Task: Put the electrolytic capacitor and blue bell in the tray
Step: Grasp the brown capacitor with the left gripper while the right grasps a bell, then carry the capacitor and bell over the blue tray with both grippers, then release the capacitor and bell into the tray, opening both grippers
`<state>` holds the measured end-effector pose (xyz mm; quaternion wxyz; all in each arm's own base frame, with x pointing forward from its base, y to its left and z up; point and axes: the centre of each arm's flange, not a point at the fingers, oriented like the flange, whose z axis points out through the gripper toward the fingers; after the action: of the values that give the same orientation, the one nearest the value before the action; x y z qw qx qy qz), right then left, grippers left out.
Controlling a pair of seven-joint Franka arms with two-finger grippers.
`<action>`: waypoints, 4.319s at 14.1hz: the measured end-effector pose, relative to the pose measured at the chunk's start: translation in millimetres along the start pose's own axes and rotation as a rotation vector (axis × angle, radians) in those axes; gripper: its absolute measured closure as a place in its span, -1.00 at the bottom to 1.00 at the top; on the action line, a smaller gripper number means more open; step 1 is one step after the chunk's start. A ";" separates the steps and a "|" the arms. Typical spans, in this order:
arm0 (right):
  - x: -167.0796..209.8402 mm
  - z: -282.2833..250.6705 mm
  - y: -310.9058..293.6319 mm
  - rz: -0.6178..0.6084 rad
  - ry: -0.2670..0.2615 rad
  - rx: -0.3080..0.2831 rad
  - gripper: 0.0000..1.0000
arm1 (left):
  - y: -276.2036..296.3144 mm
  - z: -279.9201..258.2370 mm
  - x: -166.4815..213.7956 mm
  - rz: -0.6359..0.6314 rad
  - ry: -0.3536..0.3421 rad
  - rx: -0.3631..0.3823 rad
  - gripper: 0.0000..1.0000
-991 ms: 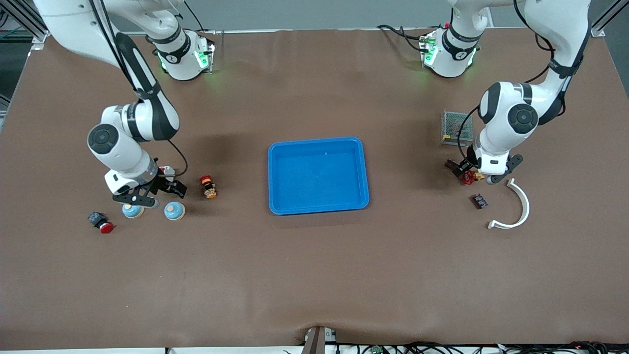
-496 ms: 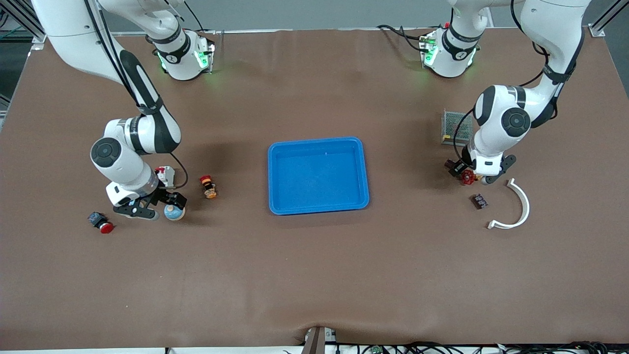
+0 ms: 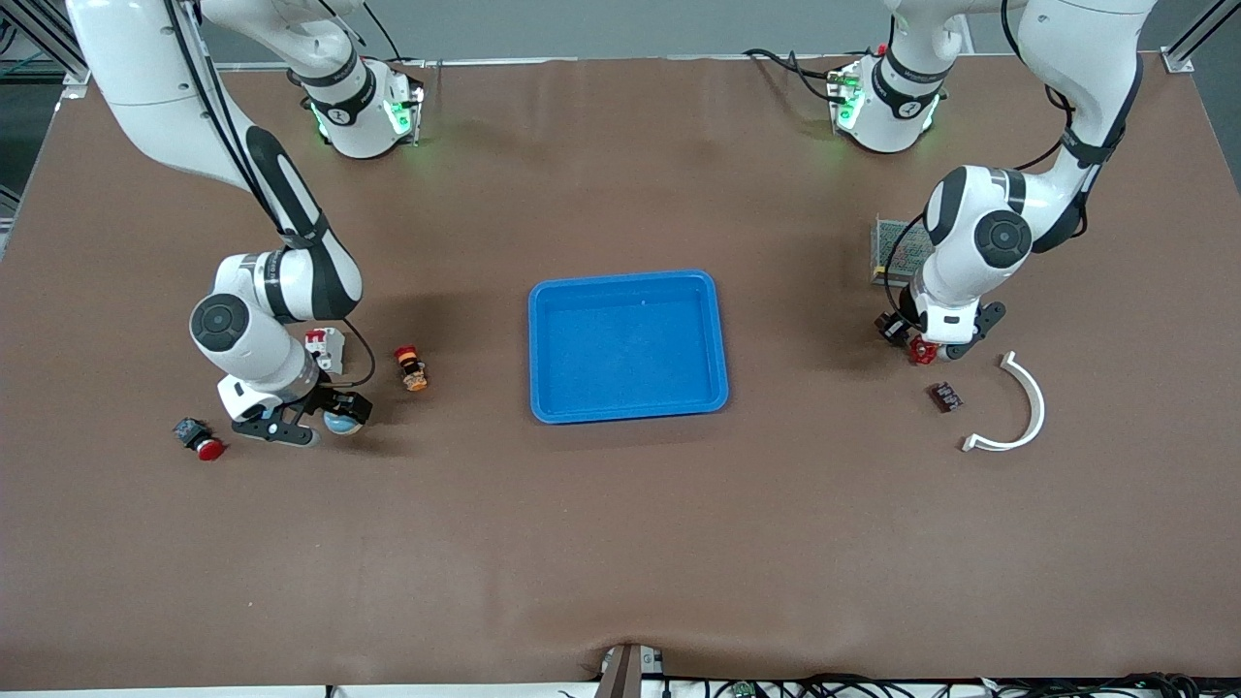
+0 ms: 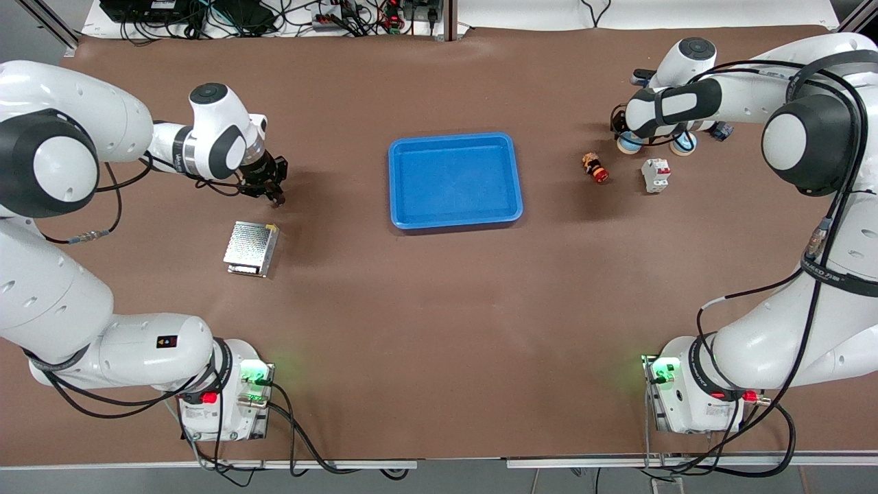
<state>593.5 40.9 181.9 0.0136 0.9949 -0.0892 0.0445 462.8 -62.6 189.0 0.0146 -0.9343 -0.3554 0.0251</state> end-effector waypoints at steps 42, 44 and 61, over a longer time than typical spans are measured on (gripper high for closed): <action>-112.0 -73.4 -378.1 0.936 -0.090 0.035 -0.32 | 254.2 -27.6 -226.5 -0.360 -0.158 -0.116 -0.69; -114.1 -67.6 -379.6 0.935 -0.073 0.030 -0.32 | 258.2 -42.8 -216.3 -0.367 -0.143 -0.109 -1.00; -120.8 -25.4 -379.8 0.883 -0.001 0.005 -0.79 | 138.1 -123.5 43.2 -0.099 -0.009 0.191 -1.00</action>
<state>540.7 436.8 189.0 -0.0091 0.8615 -0.5057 0.0459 593.7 -138.2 304.5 0.1033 -0.9097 -0.3974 0.0621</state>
